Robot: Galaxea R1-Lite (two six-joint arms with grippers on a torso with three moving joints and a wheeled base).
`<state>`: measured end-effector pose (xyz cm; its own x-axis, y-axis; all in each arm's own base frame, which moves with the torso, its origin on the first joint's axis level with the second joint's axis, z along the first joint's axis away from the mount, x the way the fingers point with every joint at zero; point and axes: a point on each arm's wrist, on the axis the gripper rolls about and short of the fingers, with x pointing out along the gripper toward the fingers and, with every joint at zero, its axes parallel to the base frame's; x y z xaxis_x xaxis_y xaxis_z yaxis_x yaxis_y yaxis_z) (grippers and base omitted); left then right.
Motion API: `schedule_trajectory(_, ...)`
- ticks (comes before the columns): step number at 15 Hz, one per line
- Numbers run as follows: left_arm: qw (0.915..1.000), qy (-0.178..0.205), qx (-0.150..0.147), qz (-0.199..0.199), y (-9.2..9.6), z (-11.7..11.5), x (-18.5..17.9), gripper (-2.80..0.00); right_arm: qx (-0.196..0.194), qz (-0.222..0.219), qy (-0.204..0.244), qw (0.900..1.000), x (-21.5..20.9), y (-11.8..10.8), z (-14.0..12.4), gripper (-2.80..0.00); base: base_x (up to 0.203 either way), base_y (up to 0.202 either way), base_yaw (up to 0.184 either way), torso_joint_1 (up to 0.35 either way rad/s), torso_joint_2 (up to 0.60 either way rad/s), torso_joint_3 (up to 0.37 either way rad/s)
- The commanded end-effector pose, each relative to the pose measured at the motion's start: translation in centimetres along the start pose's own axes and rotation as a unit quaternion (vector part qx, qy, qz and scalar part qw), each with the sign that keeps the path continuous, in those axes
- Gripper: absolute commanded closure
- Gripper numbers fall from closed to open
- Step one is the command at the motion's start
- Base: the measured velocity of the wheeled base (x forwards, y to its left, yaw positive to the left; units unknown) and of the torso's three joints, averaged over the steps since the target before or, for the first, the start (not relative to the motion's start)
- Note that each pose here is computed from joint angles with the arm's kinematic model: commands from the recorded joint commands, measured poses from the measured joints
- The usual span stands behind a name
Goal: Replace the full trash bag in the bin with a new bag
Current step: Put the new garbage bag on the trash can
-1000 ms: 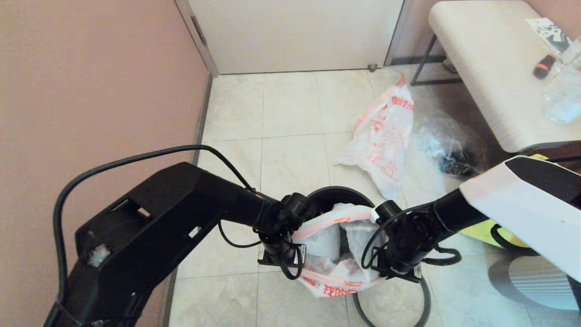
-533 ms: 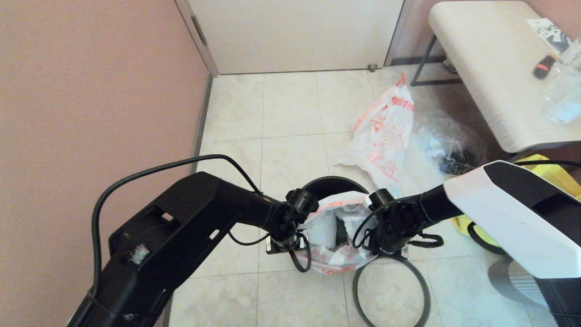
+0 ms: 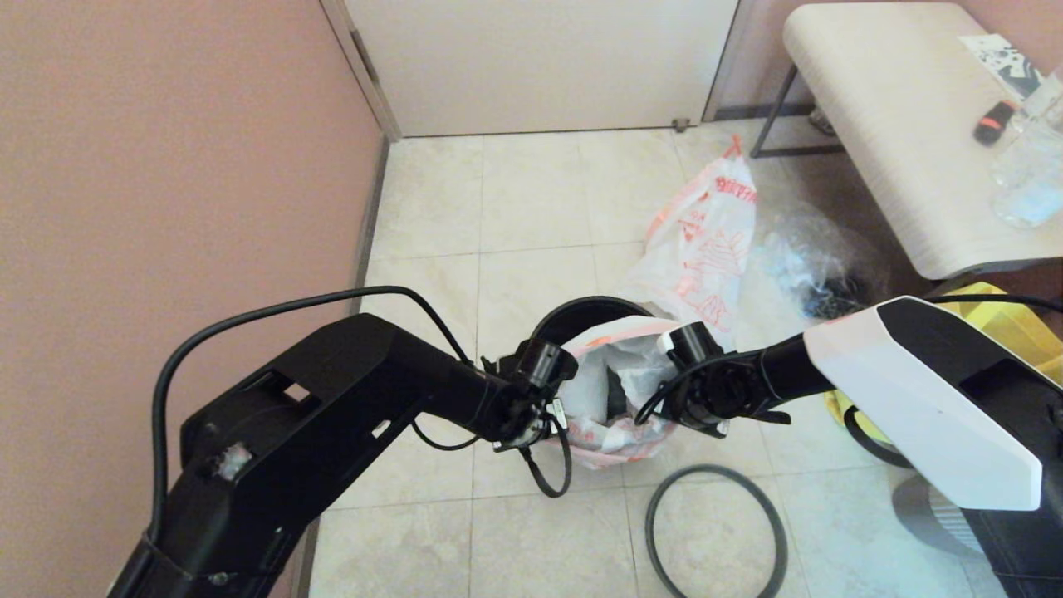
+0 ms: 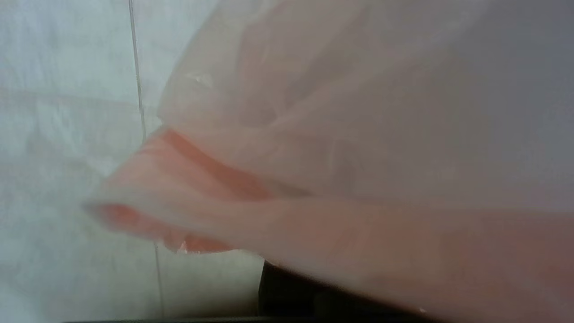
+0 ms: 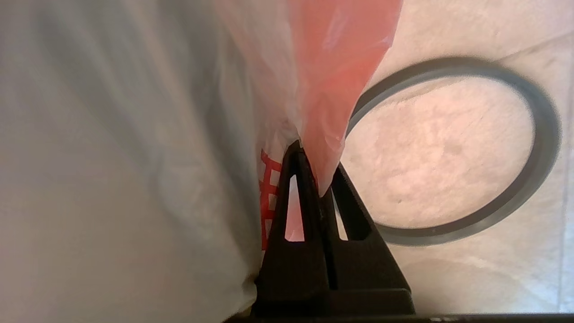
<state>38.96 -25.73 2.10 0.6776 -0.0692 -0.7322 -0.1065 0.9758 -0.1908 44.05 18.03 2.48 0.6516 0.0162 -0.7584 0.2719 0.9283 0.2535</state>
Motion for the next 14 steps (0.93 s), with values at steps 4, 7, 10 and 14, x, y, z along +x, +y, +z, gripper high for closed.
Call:
schedule_trajectory(4,1.0000,-0.005,0.005,-0.003,0.2,0.1,-0.7,-2.80,-0.001,-0.005,-0.008,1.000,-1.1,0.1,0.4,-2.80,0.000,0.000,0.000,0.000,0.00,0.000)
schedule_trajectory(7,0.9999,-0.007,0.005,-0.006,0.2,0.5,-1.4,-2.80,-0.009,-0.010,0.006,1.000,-2.4,0.1,-0.2,-2.80,0.000,0.000,0.000,0.000,0.00,0.000)
schedule_trajectory(10,0.9987,0.002,0.050,-0.009,0.9,1.2,-3.8,-2.80,-0.017,-0.013,0.023,0.999,-5.7,0.2,-0.5,-2.80,0.000,0.000,0.000,0.000,0.00,0.000)
schedule_trajectory(14,0.9964,0.016,0.079,-0.028,1.6,2.5,-8.3,-2.80,-0.029,-0.011,0.036,0.999,-9.8,0.1,-0.9,-2.80,0.000,0.000,0.000,0.000,0.00,0.000)
